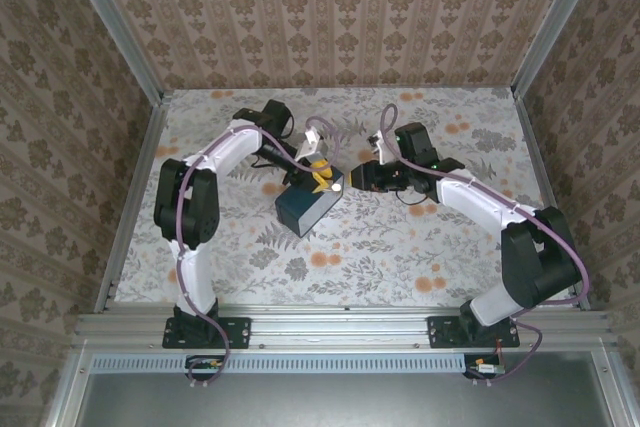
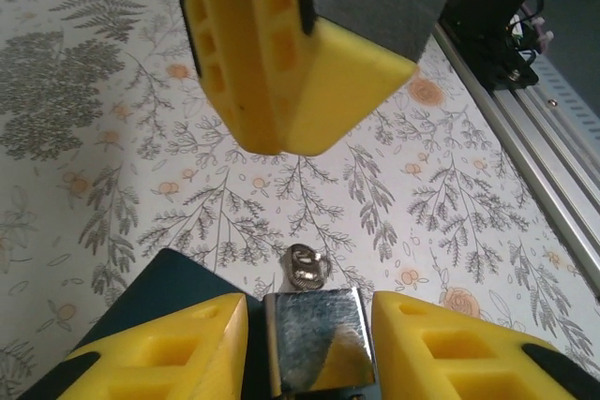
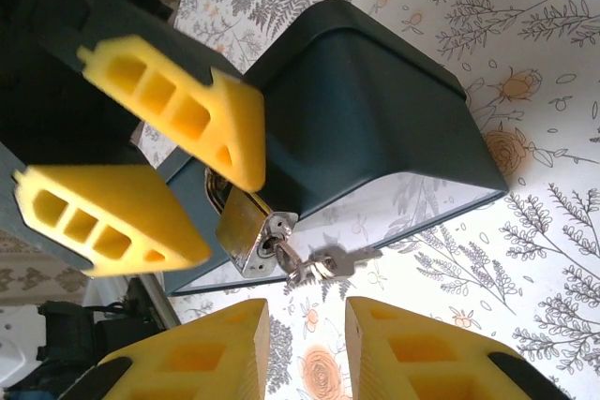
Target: Unlock the padlock with the key
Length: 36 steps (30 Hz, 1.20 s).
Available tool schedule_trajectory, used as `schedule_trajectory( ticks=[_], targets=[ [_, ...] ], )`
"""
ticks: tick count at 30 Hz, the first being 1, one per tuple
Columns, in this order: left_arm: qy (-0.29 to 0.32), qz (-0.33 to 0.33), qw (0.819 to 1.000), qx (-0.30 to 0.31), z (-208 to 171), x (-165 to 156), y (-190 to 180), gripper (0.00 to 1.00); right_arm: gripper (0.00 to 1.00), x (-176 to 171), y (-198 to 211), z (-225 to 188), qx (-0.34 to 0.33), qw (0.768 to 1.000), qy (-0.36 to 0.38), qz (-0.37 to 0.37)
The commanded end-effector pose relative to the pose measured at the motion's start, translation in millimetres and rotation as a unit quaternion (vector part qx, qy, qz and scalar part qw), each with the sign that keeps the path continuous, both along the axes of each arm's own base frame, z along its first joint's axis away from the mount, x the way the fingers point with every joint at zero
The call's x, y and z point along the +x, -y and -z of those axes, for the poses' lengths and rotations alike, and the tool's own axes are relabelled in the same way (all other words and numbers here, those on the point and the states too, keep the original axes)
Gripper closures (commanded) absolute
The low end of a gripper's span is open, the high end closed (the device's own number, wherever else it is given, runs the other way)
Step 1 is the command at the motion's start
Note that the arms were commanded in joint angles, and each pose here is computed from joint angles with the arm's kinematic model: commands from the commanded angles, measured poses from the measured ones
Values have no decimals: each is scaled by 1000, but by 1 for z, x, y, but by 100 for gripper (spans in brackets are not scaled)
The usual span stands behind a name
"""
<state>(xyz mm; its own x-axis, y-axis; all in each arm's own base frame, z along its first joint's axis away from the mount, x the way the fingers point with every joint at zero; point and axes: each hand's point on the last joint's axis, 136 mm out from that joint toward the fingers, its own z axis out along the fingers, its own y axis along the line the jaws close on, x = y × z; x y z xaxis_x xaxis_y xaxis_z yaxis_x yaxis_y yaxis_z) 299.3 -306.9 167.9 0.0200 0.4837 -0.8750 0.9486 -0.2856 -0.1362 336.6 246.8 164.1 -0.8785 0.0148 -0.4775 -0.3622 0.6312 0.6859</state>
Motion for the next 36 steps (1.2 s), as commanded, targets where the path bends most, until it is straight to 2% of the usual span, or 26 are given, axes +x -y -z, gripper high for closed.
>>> schedule_trajectory(
  ticks=[1,5,8,12,14,17,18,19,20,22,26,27,29,31,36],
  targets=[
    [6,-6,999,-34,-32,1,0,58,71,0,2,-10,-15,999,38,-6],
    [1,-10,1000,-29,-34,2,-1,58,71,-6,-2,-13,-22,998,62,-24],
    [-3,-39,999,-33,-45,10,-2,55,69,-16,-10,-15,-59,988,129,-64],
    [-18,-144,989,-40,-62,32,-9,54,63,-17,-17,-19,-119,952,261,-109],
    [-42,-216,975,-37,-67,50,-15,55,53,-16,-19,-24,-132,925,333,-125],
    [-98,-315,944,-2,-63,69,-25,54,47,-19,-29,-24,-149,865,454,-151],
    [-114,-341,933,8,-61,72,-29,48,45,-18,-32,-21,-164,846,485,-150],
    [-133,-363,922,15,-57,73,-32,36,45,-13,-34,-15,-187,832,502,-148],
    [-146,-388,910,22,-54,75,-36,32,45,-8,-36,-7,-207,823,507,-150],
    [-168,-437,883,40,-45,78,-47,0,43,0,-42,-2,-245,792,539,-150],
    [-210,-573,783,119,-9,88,-91,0,42,-1,-54,-3,-280,745,583,-163],
    [-211,-592,766,136,-3,88,-101,0,42,-2,-55,-2,-289,736,589,-167],
    [-194,-620,745,154,2,87,-118,0,41,-2,-56,0,-307,720,597,-174],
    [-188,-644,727,145,-2,91,-133,0,41,1,-54,0,-332,706,603,-169],
    [-209,-671,702,115,-14,98,-155,0,41,-2,-57,5,-347,689,605,-198]
  ],
)
